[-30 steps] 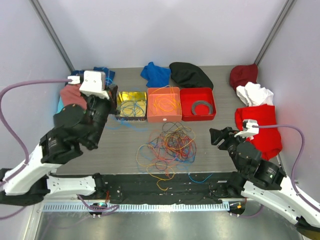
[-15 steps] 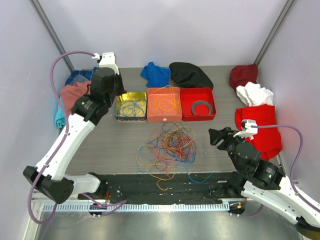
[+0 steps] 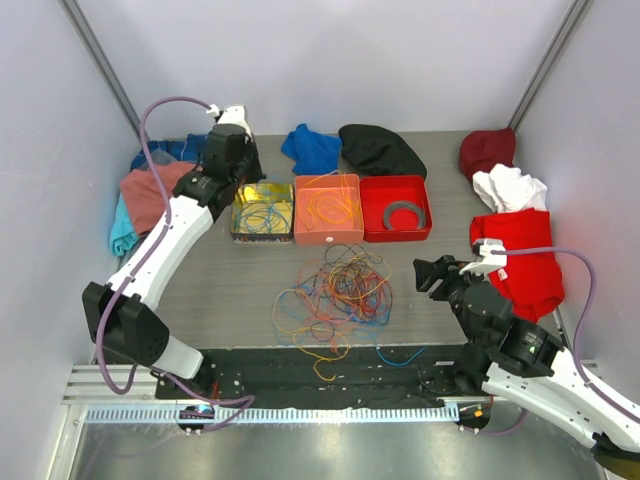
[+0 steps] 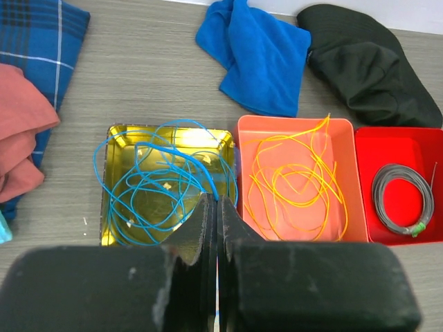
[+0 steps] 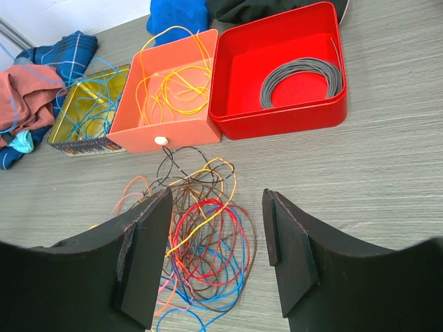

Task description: Untangle the cables

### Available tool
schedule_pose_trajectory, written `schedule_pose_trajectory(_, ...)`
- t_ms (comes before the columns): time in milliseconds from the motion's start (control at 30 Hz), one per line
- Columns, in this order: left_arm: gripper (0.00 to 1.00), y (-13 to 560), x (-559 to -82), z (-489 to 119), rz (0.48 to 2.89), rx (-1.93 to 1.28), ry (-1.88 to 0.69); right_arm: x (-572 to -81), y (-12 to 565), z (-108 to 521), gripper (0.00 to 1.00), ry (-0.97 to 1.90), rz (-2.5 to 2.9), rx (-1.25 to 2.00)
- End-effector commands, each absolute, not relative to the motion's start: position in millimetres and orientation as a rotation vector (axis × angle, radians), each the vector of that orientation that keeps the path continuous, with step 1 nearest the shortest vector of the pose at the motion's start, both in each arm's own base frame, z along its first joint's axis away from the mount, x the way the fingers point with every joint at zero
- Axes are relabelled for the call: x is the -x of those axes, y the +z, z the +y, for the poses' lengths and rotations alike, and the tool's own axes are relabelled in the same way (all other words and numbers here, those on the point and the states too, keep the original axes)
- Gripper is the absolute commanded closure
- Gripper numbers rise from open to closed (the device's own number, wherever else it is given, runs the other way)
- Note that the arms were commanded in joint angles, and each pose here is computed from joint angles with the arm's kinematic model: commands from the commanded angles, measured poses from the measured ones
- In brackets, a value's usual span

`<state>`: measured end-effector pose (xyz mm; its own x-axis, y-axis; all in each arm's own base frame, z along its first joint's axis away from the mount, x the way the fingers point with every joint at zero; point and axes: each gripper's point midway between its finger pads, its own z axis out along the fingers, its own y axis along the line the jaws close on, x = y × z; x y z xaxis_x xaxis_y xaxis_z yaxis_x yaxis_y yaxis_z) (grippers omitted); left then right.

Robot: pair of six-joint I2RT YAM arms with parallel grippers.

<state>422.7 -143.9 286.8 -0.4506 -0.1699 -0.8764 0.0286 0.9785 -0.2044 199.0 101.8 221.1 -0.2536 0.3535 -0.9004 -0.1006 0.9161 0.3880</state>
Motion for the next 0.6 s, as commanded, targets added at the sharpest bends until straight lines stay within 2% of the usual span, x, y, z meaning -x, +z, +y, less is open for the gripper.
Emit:
schedule_pose_trajectory(0,1.0,295,-443,-141,1.965,0.144,-0.284,-202,229,103,0.37,0.45,1.746,-0.205)
schedule_pose_trajectory(567,1.0,195,-495,-144,2.107,0.214,-0.274,-203,224,103,0.37,0.429,1.758,-0.205)
